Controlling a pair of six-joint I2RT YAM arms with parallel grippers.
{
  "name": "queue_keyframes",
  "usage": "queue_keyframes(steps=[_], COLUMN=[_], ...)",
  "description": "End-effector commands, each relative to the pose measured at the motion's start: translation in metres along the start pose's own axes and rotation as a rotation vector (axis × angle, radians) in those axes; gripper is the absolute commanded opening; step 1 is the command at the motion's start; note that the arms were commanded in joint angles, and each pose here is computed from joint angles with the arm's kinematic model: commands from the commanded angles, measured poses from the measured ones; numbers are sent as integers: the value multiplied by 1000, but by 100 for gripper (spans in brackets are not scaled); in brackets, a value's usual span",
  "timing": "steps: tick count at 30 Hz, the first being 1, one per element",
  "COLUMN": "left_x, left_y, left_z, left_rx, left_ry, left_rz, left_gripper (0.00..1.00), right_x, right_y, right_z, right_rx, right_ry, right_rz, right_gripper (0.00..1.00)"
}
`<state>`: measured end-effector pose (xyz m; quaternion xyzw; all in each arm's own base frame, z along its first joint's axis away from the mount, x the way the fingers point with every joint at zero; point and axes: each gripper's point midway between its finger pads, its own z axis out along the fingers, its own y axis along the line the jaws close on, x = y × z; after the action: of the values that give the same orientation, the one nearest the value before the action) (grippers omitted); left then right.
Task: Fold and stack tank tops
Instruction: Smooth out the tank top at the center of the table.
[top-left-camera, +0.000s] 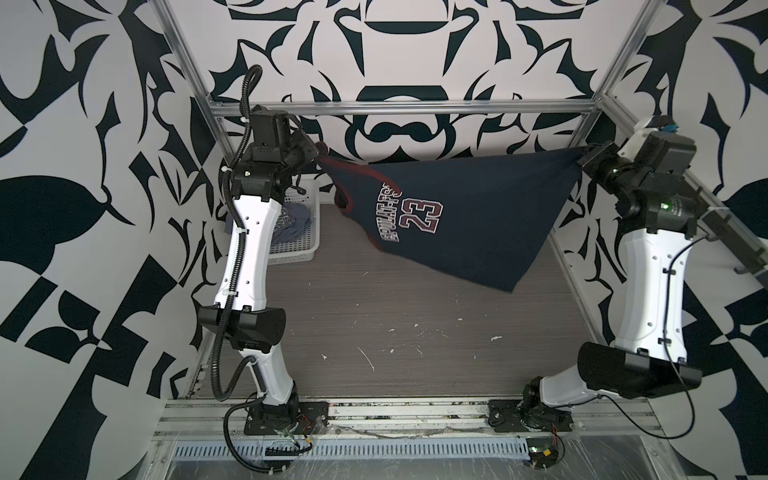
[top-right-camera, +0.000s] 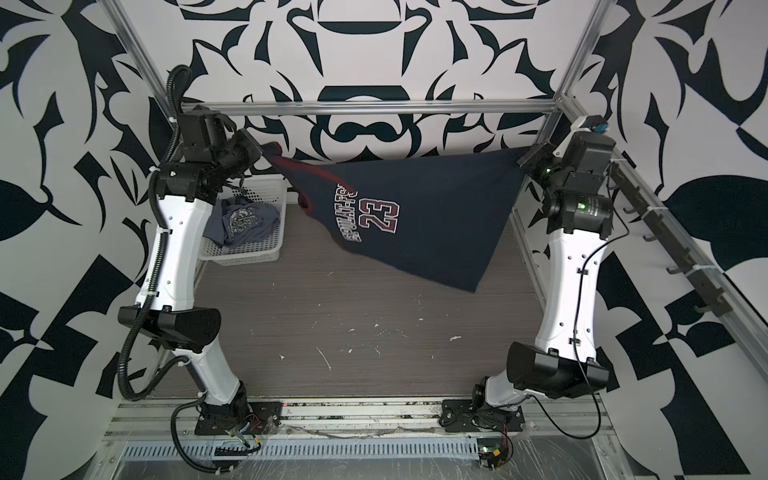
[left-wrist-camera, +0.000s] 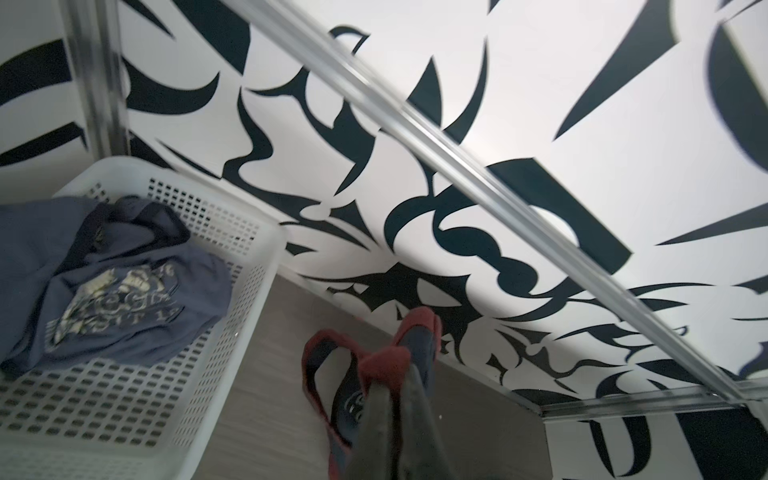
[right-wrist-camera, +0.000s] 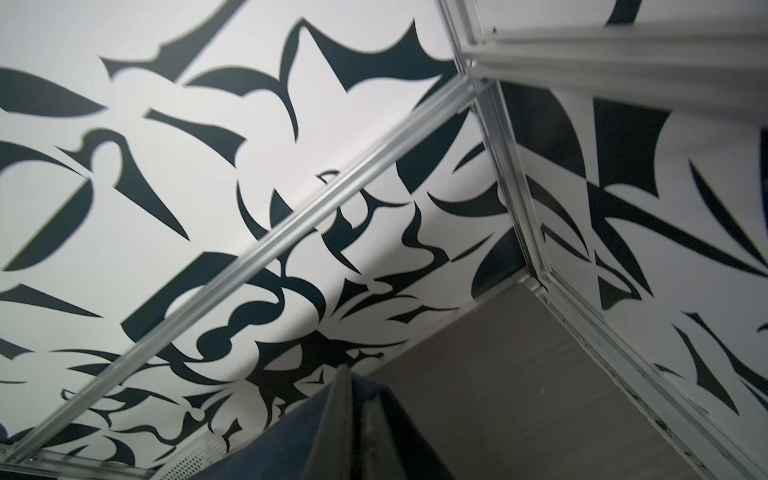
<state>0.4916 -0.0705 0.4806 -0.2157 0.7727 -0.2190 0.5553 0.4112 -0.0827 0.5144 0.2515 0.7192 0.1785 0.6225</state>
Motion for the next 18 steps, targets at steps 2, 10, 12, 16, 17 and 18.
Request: queue_keyframes(steps=[2,10,12,16,17,18], left_x=[-2,150,203,286,301,312], left_y=[1,105,135,196,212,221], left_z=[-21,-12,-12,-22,-26,-29], left_rx=[27,-130,-165,-309,-354,-379], left_ry=[-17,268,373,563,597,621], left_rz=[29,-80,-130,-145,-133,-127], left_gripper=[0,0,0,0,0,0], right_x=[-23,137,187,271,286,297], right_y=[25,-78,-118,-187,-200,-210], right_z=[-44,-55,-64,-86,-91,-96], right_rx=[-85,124,238,426,459,480], right_ry=[-102,184,279,458,488,508], right_rz=[-6,123,126,150,161,173], right_gripper=[0,0,0,0,0,0])
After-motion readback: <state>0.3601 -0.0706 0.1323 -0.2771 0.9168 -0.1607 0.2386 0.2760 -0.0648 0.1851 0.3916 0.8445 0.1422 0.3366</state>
